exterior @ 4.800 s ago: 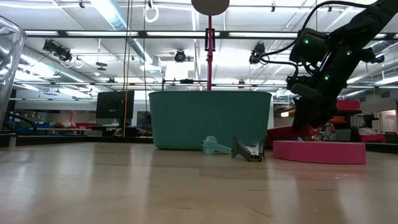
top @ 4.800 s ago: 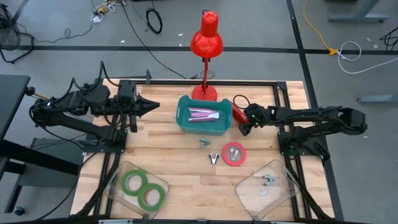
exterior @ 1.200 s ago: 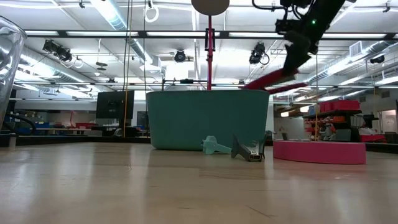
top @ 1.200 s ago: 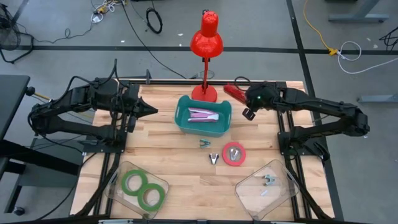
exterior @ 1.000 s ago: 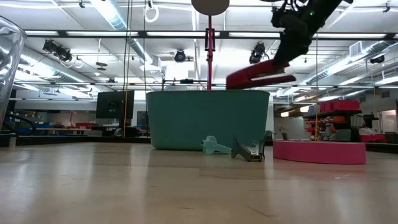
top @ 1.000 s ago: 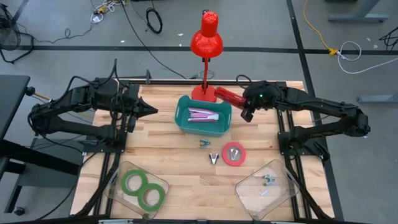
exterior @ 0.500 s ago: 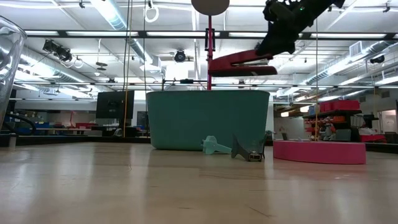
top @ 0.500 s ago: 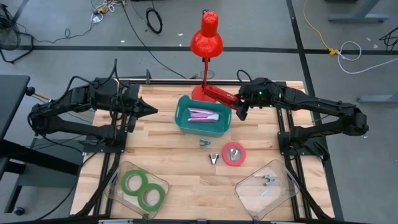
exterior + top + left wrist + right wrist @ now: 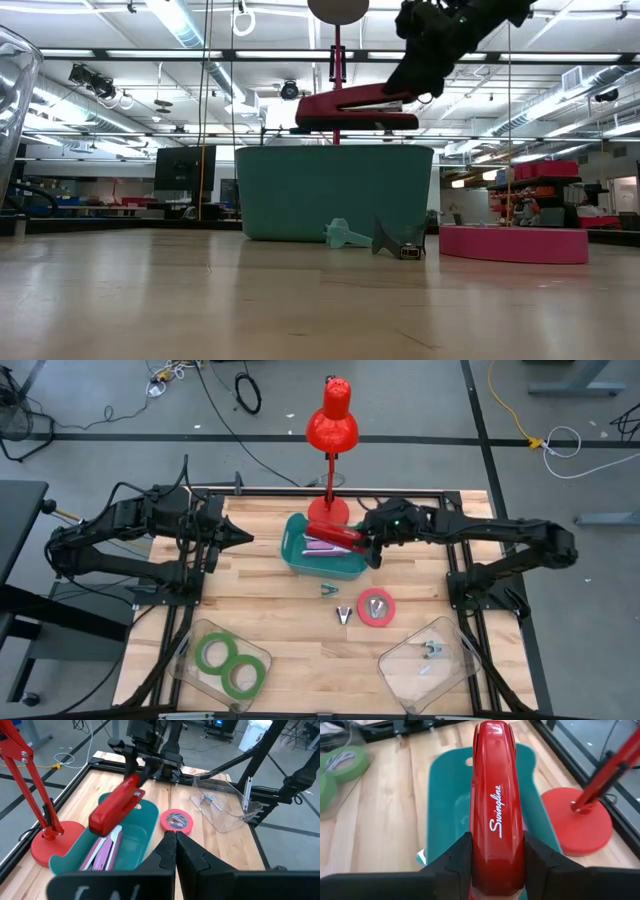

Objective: Pick and place Stapler, Stapler remover, tape
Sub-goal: Put the red stapler in the blue bin

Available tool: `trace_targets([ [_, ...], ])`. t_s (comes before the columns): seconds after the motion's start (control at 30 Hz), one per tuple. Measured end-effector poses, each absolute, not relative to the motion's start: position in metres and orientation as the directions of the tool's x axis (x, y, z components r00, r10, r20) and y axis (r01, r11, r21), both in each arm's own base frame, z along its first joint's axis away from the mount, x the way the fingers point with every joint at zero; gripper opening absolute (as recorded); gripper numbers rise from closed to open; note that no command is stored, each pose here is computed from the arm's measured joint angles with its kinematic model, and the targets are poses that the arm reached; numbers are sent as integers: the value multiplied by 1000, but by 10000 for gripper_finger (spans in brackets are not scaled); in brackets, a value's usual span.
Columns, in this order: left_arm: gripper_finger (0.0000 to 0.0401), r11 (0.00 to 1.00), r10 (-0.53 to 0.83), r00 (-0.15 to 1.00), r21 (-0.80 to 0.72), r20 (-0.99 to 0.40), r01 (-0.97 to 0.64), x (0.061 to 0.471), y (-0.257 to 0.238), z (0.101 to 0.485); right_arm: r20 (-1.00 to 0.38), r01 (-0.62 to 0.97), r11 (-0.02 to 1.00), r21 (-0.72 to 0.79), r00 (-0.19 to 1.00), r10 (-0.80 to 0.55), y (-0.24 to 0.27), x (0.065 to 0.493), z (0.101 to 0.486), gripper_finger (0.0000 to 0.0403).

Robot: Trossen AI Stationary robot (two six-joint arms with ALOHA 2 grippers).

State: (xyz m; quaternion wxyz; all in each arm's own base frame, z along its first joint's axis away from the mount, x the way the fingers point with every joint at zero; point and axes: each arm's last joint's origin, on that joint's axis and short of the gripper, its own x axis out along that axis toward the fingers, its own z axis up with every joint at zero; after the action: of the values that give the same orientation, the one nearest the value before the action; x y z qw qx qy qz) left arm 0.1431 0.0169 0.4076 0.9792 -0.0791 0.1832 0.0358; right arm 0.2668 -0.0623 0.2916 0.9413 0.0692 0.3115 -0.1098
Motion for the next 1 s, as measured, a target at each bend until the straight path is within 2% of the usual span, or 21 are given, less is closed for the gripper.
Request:
trace_targets([
  [0.43, 5, 985, 41, 930, -141, -364, -99, 143, 17, 408, -585, 196, 978, 65, 802, -122, -50, 295, 274, 120],
  [1.0, 5, 985, 41, 930, -142, -364, -99, 143, 17, 408, -691, 193, 979, 60, 716, -99, -50, 317, 233, 120],
])
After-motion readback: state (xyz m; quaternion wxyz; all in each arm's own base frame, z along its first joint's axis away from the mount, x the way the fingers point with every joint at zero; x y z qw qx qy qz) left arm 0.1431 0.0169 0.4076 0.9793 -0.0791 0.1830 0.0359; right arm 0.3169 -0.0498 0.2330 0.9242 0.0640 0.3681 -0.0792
